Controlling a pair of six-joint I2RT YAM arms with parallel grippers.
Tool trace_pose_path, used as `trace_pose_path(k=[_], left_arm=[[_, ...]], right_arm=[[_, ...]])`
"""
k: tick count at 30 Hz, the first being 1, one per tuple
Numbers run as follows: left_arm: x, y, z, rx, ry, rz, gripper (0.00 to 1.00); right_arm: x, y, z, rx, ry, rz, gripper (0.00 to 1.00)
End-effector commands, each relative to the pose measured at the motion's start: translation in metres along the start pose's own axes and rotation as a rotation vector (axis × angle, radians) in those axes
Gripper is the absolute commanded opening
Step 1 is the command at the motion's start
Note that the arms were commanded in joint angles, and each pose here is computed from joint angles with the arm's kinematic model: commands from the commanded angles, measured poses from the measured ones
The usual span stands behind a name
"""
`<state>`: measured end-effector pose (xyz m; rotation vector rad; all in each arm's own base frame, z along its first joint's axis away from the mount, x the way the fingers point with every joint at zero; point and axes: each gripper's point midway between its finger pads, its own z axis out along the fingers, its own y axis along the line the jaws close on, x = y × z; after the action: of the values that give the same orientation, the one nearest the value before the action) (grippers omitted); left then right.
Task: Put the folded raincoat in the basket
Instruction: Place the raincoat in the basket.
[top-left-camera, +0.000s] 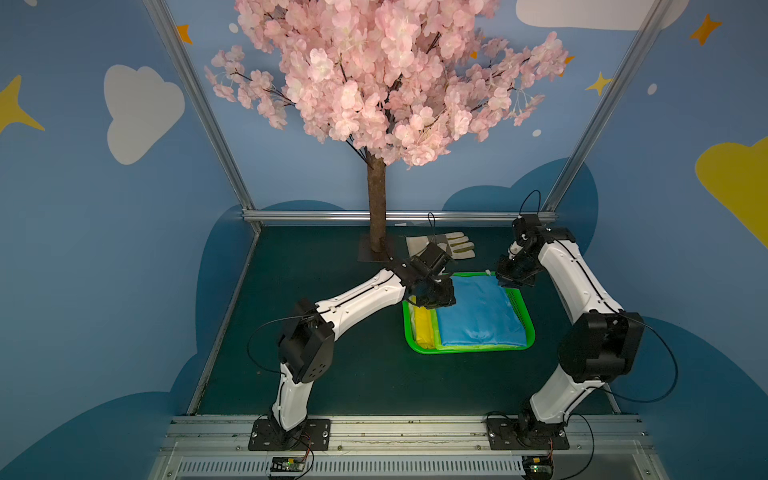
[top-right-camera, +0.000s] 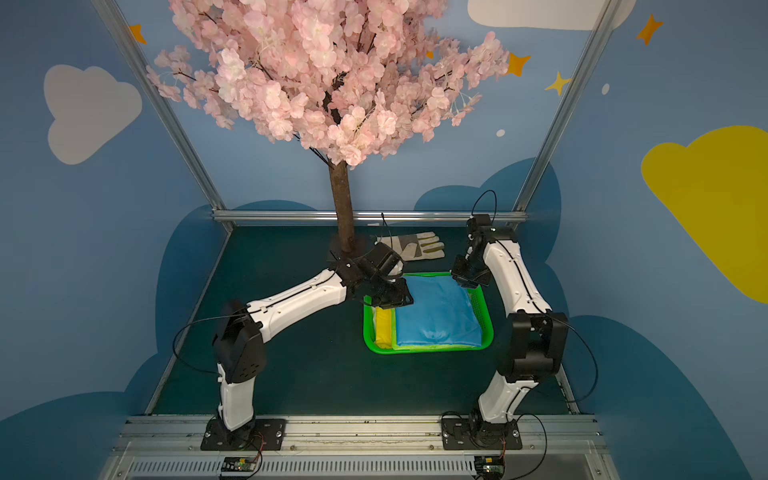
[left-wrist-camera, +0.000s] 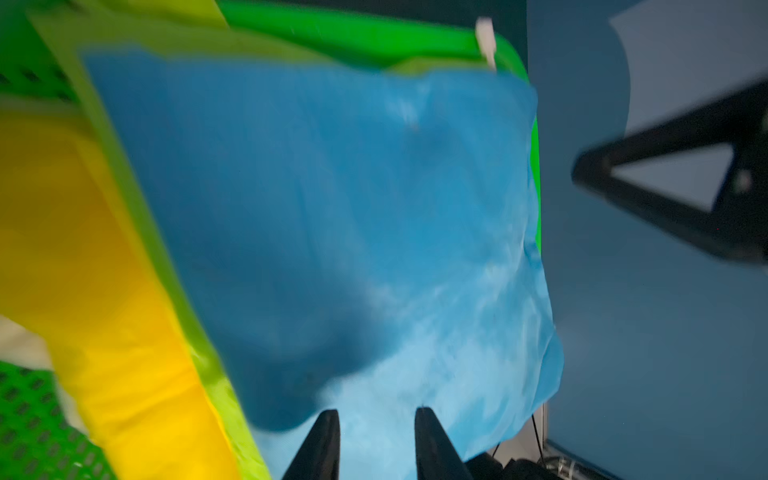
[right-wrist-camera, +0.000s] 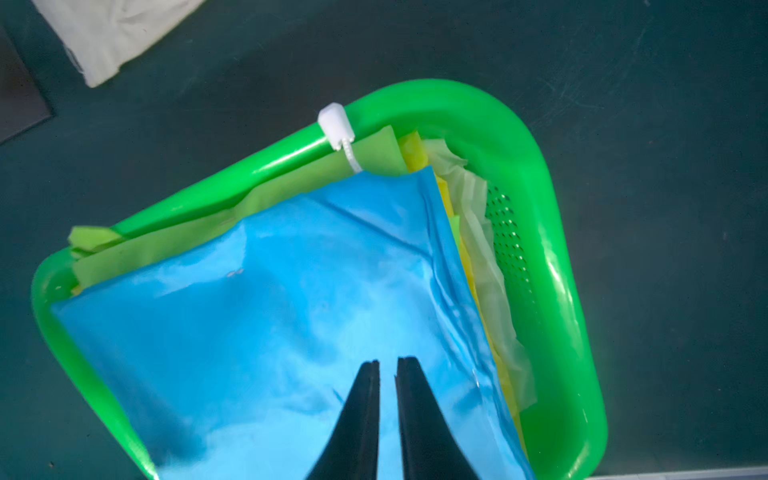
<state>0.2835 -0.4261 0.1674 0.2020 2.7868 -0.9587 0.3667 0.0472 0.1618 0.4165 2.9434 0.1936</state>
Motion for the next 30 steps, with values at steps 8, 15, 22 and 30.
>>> trace_pose_path(k=[8, 15, 22, 30], left_arm=[[0.061, 0.011, 0.008, -0.033, 0.076, 0.003, 0.33], [0.069, 0.009, -0.014, -0.032, 0.052, 0.032, 0.35], [0.001, 0.003, -0.054, -0.014, -0.083, 0.051, 0.47], [-0.079, 0.029, -0.040, -0.007, -0.132, 0.013, 0.45]], right_arm=[[-0.017, -0.008, 0.050, 0.027, 0.093, 0.006, 0.15], [-0.023, -0.001, 0.035, -0.004, 0.072, 0.009, 0.16], [0.016, -0.007, -0.014, -0.025, 0.020, 0.017, 0.23], [0.088, -0.028, -0.028, 0.014, 0.020, 0.019, 0.24]])
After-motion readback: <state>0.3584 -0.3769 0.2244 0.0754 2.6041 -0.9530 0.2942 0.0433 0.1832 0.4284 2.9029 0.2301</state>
